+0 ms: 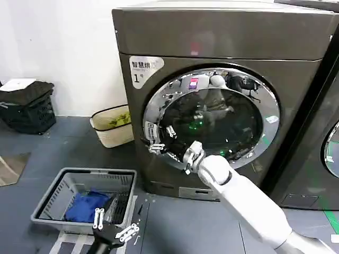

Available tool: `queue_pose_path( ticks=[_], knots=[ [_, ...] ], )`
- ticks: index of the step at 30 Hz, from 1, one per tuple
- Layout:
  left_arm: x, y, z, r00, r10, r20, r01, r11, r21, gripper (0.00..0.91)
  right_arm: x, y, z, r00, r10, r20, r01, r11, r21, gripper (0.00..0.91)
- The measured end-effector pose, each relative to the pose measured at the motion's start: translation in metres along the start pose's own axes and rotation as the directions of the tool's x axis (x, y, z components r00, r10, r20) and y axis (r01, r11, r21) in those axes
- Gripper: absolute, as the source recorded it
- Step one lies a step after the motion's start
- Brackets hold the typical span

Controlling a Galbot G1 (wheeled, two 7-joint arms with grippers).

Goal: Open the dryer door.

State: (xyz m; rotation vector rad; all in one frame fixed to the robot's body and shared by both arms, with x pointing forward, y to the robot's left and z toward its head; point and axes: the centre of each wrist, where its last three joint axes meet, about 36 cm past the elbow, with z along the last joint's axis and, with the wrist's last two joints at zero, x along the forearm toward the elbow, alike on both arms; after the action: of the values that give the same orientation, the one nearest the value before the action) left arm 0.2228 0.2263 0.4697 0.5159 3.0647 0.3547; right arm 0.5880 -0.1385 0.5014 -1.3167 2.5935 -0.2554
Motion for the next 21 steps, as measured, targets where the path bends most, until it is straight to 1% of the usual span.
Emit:
queue_pose_path(
  ticks=[6,10,16,20,21],
  knots=[
    [0.000,0.003,0.000,1.000,-0.005,0.003,0.005,1.000,0.000,0.907,0.005,-0.007,0.001,0.998,-0.055,0.008,0.055,0.998,-0.008,0.907],
    [-0.002,0.005,0.001,1.000,-0.007,0.003,0.007,1.000,0.001,0.907,0.009,-0.010,0.001,0.995,-0.094,0.025,0.095,0.995,-0.014,0.907],
    [-0.005,0.011,0.002,1.000,-0.015,0.007,0.014,1.000,0.007,0.907,0.018,-0.014,0.000,0.985,-0.162,0.063,0.164,0.986,-0.023,0.907],
    [-0.007,0.018,0.003,1.000,-0.012,0.015,0.011,1.000,0.021,0.907,0.026,-0.018,0.001,0.972,-0.211,0.106,0.216,0.976,-0.039,0.907],
    [-0.008,0.021,0.003,1.000,-0.008,0.019,0.007,1.000,0.025,0.907,0.028,-0.019,0.000,0.970,-0.219,0.109,0.225,0.974,-0.042,0.907]
  ],
)
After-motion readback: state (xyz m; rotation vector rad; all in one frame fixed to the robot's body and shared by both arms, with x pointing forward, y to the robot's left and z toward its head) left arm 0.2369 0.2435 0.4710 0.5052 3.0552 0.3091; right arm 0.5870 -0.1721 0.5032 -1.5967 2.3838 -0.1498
